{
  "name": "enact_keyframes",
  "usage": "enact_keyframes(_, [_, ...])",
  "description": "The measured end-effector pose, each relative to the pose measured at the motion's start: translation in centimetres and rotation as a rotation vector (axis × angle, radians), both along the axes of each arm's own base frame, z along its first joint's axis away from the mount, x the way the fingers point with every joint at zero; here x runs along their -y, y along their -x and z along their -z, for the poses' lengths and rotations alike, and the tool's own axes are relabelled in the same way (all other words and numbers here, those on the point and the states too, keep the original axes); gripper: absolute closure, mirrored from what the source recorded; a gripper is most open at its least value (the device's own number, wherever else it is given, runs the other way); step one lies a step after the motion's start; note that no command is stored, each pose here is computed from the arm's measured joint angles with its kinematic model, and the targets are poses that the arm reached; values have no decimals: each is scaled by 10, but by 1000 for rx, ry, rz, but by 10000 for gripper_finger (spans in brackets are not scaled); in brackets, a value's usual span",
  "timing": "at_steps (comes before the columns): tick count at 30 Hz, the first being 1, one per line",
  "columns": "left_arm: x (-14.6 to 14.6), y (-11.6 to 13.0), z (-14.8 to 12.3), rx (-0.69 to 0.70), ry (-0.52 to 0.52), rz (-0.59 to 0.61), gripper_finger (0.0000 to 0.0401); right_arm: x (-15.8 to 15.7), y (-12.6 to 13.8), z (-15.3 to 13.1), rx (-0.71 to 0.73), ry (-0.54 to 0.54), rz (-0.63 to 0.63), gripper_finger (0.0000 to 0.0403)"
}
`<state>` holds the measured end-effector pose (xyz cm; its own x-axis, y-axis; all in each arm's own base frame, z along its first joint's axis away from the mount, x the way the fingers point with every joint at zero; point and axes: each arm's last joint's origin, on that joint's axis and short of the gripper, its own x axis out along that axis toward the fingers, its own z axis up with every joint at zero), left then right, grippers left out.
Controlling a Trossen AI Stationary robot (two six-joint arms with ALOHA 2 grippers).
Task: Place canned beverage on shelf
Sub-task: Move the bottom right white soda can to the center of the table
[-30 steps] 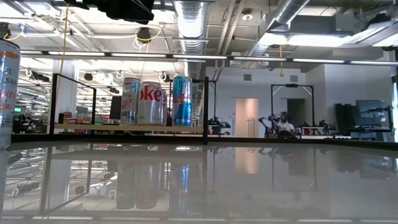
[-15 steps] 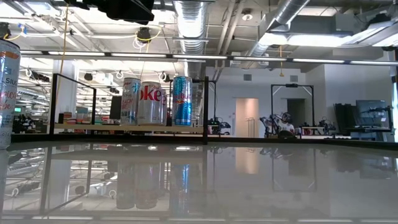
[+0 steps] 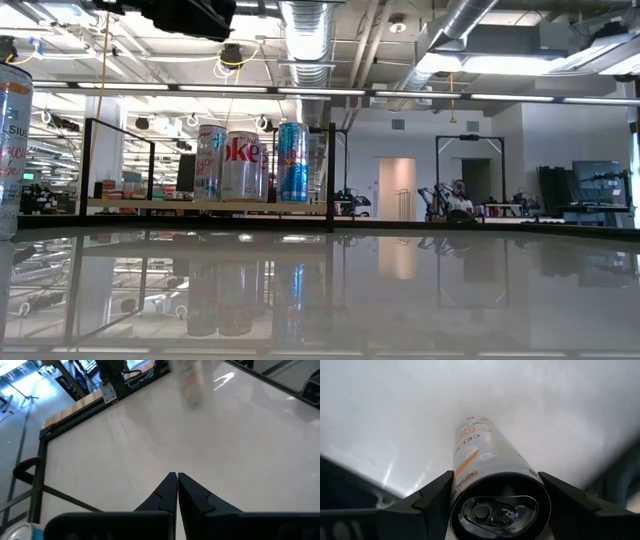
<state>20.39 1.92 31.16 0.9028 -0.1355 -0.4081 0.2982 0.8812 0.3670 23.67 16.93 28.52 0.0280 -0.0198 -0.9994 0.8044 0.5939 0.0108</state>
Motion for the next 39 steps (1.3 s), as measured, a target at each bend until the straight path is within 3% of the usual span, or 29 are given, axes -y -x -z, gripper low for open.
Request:
enact_keyframes(10, [8,17,-7,-7,123,-2,401,131,-90,-25,306,180,-445,123])
enact_keyframes(17, [12,20,-7,-38,208,-59,401,197,-128,-9,205,172,-657,123])
enact_keyframes(27, [16,20,-6,-51,236,-69,401,209,-170,-3,100,127,-816,123])
enact_keyframes(34, [16,20,-7,-51,238,-72,401,203,-182,6,58,101,-833,24])
enact_keyframes(39, [15,19,-6,-50,228,-86,401,203,-184,7,67,103,-801,23])
